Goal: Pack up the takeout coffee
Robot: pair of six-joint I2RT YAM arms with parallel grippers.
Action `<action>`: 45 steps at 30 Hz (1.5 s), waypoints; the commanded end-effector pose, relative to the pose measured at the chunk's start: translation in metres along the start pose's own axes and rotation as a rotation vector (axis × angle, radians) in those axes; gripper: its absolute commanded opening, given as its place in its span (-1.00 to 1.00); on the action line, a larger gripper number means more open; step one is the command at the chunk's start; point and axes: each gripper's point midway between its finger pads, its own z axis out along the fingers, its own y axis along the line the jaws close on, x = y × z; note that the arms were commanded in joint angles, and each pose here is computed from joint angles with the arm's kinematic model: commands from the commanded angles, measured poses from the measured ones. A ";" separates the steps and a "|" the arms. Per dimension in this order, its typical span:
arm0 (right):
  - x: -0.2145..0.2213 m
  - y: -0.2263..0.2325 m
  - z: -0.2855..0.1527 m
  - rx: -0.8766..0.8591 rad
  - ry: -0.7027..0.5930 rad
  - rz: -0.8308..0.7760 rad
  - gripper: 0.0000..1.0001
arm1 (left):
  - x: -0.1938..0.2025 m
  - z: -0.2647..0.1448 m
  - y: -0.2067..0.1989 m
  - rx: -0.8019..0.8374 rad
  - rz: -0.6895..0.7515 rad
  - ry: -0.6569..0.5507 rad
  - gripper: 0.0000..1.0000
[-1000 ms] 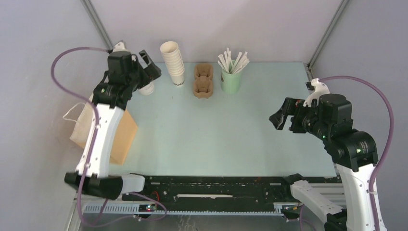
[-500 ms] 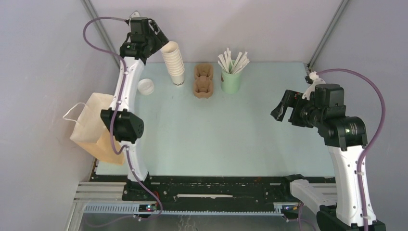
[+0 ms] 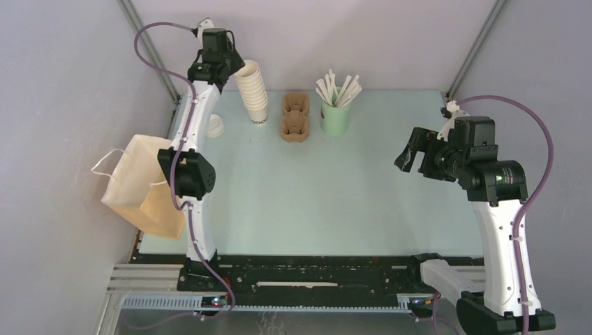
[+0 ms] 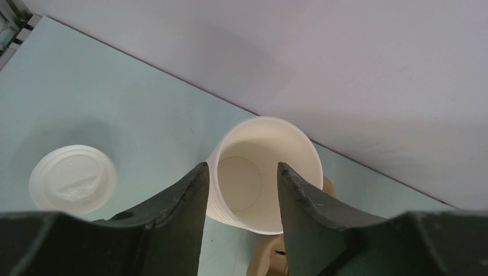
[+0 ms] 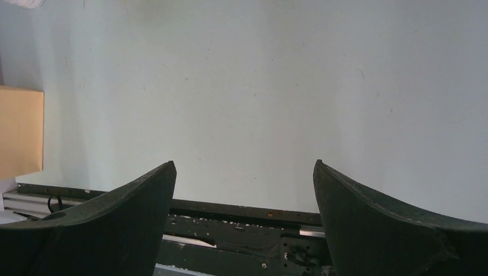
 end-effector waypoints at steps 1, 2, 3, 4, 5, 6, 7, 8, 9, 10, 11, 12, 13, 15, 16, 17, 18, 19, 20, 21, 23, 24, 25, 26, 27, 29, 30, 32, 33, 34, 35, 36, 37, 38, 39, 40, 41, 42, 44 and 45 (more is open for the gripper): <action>-0.011 -0.001 -0.003 0.004 -0.038 -0.029 0.95 | -0.026 -0.005 -0.009 -0.004 0.009 -0.098 0.03; -0.011 -0.001 -0.003 0.007 -0.040 -0.029 0.95 | -0.025 -0.004 -0.009 -0.006 0.011 -0.098 0.02; -0.011 -0.001 -0.003 0.009 -0.037 -0.030 0.95 | -0.024 -0.003 -0.008 -0.012 0.015 -0.099 0.02; -0.011 -0.002 -0.003 0.011 -0.037 -0.030 0.95 | -0.025 -0.003 -0.007 -0.019 0.018 -0.103 0.03; -0.010 -0.002 -0.002 0.012 -0.037 -0.030 0.95 | -0.024 -0.001 -0.005 -0.027 0.019 -0.105 0.02; -0.010 -0.002 -0.002 0.012 -0.036 -0.030 0.95 | -0.025 -0.001 -0.004 -0.032 0.018 -0.108 0.02; -0.011 -0.002 -0.002 0.012 -0.037 -0.031 0.95 | -0.024 0.001 -0.004 -0.034 0.018 -0.106 0.02; -0.011 -0.002 -0.002 0.012 -0.037 -0.031 0.95 | -0.022 0.002 -0.004 -0.035 0.019 -0.104 0.02; -0.011 -0.002 -0.002 0.012 -0.037 -0.033 0.95 | -0.020 0.004 -0.004 -0.035 0.015 -0.102 0.02; -0.011 -0.002 -0.002 0.013 -0.038 -0.033 0.95 | -0.019 0.006 -0.004 -0.036 0.014 -0.099 0.01; -0.011 -0.002 -0.002 0.012 -0.038 -0.035 0.95 | -0.017 0.008 -0.004 -0.035 0.014 -0.099 0.01; -0.010 -0.002 -0.002 0.011 -0.038 -0.036 0.95 | -0.016 0.009 -0.005 -0.034 0.014 -0.098 0.01; -0.010 -0.001 -0.002 0.009 -0.038 -0.038 0.95 | -0.016 0.010 -0.005 -0.037 0.011 -0.100 0.00; -0.010 -0.001 -0.001 0.008 -0.034 -0.040 0.95 | -0.015 0.012 -0.005 -0.039 0.006 -0.103 -0.04; -0.011 0.000 -0.001 0.006 -0.035 -0.042 0.95 | -0.015 0.012 -0.005 -0.040 0.004 -0.103 -0.06; -0.011 -0.001 -0.001 0.008 -0.036 -0.044 0.95 | -0.014 0.013 -0.004 -0.040 0.006 -0.102 -0.07; -0.011 -0.001 -0.001 0.009 -0.037 -0.045 0.95 | -0.014 0.014 -0.005 -0.040 0.006 -0.101 -0.10; -0.011 -0.001 -0.001 0.011 -0.038 -0.048 0.95 | -0.013 0.015 -0.005 -0.038 0.007 -0.098 -0.13; -0.011 -0.001 -0.001 0.011 -0.037 -0.050 0.95 | -0.013 0.016 -0.005 -0.038 0.007 -0.099 -0.15; -0.010 0.000 -0.001 0.009 -0.035 -0.052 0.95 | -0.013 0.016 -0.004 -0.040 0.007 -0.100 -0.17; -0.011 0.000 -0.001 0.008 -0.035 -0.057 0.95 | -0.012 0.017 -0.004 -0.043 0.006 -0.101 -0.22; -0.011 0.000 0.000 0.009 -0.033 -0.057 0.95 | -0.011 0.017 -0.004 -0.043 0.006 -0.098 -0.23; -0.011 0.000 0.000 0.011 -0.034 -0.059 0.94 | -0.011 0.017 -0.004 -0.044 0.006 -0.099 -0.23; -0.011 0.000 0.000 0.013 -0.034 -0.061 0.95 | -0.009 0.018 -0.004 -0.044 0.009 -0.096 -0.23; -0.011 0.000 -0.001 0.013 -0.036 -0.063 0.95 | -0.008 0.019 -0.004 -0.045 0.012 -0.094 -0.24; -0.011 0.000 0.000 0.013 -0.034 -0.065 0.95 | -0.006 0.020 -0.004 -0.048 0.016 -0.090 -0.25; -0.011 0.000 0.000 0.015 -0.034 -0.065 0.95 | -0.006 0.020 -0.004 -0.048 0.015 -0.090 -0.26; -0.011 0.000 -0.001 0.016 -0.037 -0.067 0.95 | -0.004 0.021 -0.004 -0.050 0.017 -0.085 -0.27; -0.011 -0.001 0.000 0.019 -0.038 -0.068 0.95 | -0.003 0.021 -0.004 -0.052 0.017 -0.085 -0.27; -0.012 -0.001 -0.001 0.020 -0.039 -0.068 0.95 | -0.002 0.021 -0.003 -0.055 0.018 -0.082 -0.27; -0.012 -0.001 -0.001 0.020 -0.041 -0.069 0.95 | -0.002 0.021 -0.003 -0.058 0.019 -0.082 -0.27; -0.012 -0.001 -0.001 0.022 -0.042 -0.070 0.95 | -0.002 0.021 -0.003 -0.057 0.020 -0.082 -0.27; -0.012 -0.001 -0.001 0.022 -0.042 -0.070 0.95 | -0.001 0.022 -0.002 -0.060 0.021 -0.081 -0.27; -0.012 -0.001 -0.001 0.022 -0.041 -0.071 0.95 | -0.002 0.022 -0.002 -0.060 0.021 -0.082 -0.29; -0.012 -0.001 -0.001 0.022 -0.041 -0.071 0.95 | -0.001 0.022 -0.002 -0.060 0.022 -0.082 -0.33; -0.011 -0.001 -0.001 0.023 -0.040 -0.071 0.95 | -0.002 0.022 -0.002 -0.061 0.022 -0.084 -0.36; -0.011 -0.001 -0.001 0.023 -0.040 -0.071 0.95 | -0.003 0.021 -0.002 -0.062 0.023 -0.086 -0.39; -0.012 -0.001 -0.001 0.022 -0.042 -0.071 0.95 | -0.003 0.020 -0.002 -0.063 0.024 -0.088 -0.42; -0.011 -0.001 -0.001 0.022 -0.041 -0.071 0.95 | -0.005 0.019 -0.002 -0.063 0.027 -0.091 -0.55; -0.011 -0.001 -0.001 0.021 -0.041 -0.072 0.95 | -0.005 0.018 -0.002 -0.062 0.029 -0.091 -0.60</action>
